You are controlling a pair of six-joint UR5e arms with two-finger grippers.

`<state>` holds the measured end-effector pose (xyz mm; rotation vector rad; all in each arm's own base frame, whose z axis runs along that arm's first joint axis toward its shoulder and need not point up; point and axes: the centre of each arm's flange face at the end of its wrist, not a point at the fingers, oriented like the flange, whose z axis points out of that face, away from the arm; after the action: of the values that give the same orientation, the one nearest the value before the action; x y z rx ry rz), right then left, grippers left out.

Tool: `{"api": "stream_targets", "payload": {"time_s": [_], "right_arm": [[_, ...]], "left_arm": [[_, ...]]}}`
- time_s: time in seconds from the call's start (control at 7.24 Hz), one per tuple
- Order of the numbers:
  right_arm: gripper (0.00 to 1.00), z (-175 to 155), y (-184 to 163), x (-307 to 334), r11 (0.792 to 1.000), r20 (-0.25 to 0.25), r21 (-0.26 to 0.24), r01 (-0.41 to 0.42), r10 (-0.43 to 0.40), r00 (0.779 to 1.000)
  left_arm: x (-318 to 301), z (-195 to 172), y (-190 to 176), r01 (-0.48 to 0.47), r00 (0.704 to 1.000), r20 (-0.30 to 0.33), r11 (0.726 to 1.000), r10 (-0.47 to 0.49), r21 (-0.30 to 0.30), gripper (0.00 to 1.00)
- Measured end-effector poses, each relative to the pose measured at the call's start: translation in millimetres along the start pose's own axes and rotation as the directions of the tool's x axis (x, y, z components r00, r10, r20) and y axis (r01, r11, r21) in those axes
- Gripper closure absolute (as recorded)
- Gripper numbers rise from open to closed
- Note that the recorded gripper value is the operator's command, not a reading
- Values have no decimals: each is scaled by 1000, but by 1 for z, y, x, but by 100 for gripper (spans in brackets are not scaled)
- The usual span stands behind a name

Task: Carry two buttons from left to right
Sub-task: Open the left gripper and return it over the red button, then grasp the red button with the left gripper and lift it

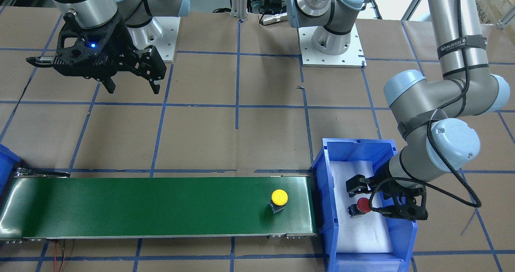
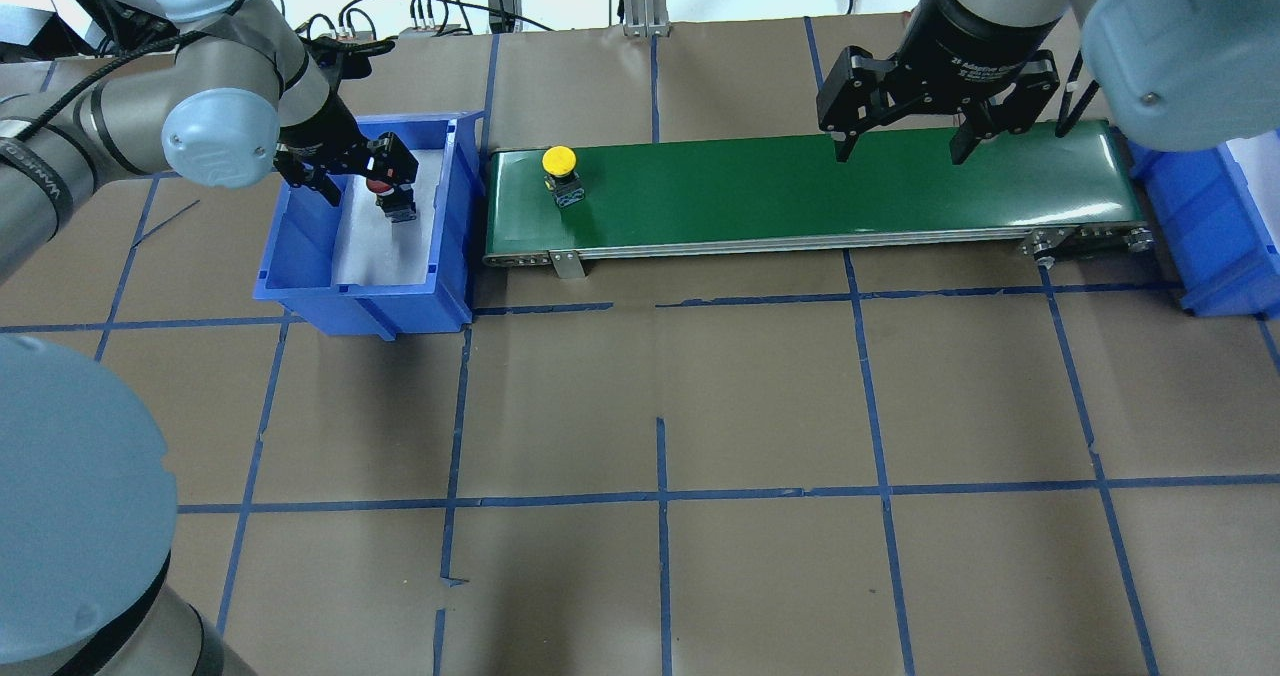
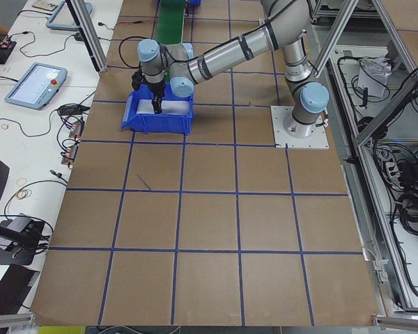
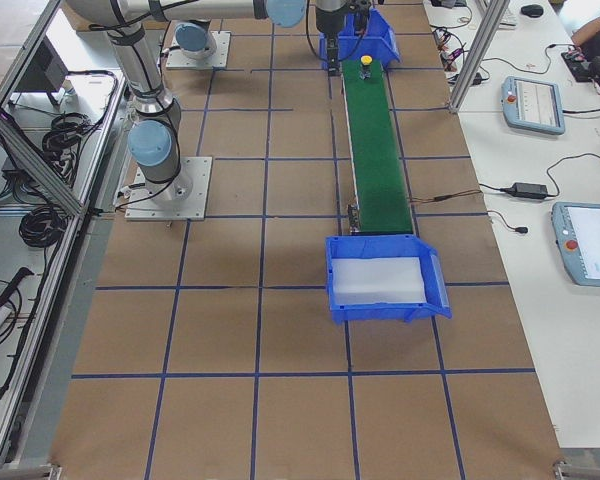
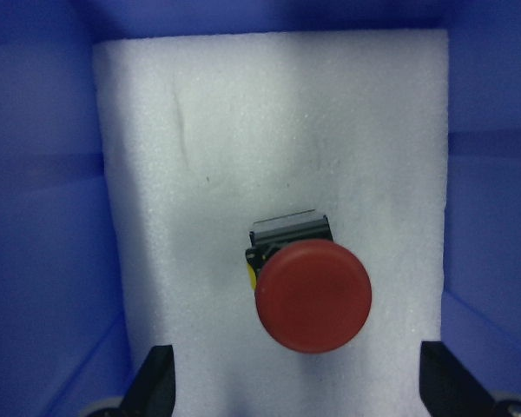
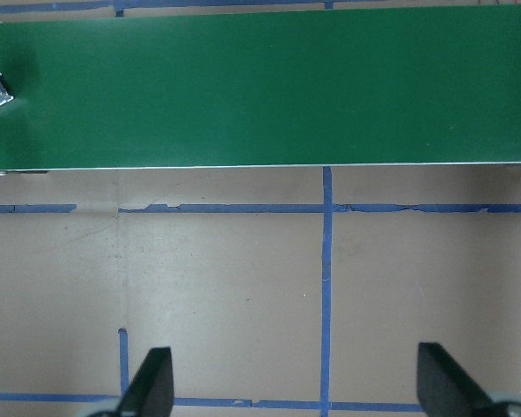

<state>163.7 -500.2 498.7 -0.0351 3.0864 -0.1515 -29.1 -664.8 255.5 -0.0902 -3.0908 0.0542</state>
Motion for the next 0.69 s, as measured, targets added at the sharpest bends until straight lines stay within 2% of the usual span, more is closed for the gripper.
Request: {"api": "stream_targets", "payload": {"time_s": [0.28,0.41,0.69], "right_arm": [[0,1,-1,1,1000,3,6,22,-22,1000],[0,0,-3,1,1000,3,14,24,-24,1000],[0,0,-3,5,1000,-7,17,21,-21,1000]], "left_arm": [[-1,6,-9,-1,1000,-3,999,1,37,18],[0,4,-11,2,1000,-14,999,-2,48,49],[1,3,-12,5,1000,-23,999,-4,54,50]]}}
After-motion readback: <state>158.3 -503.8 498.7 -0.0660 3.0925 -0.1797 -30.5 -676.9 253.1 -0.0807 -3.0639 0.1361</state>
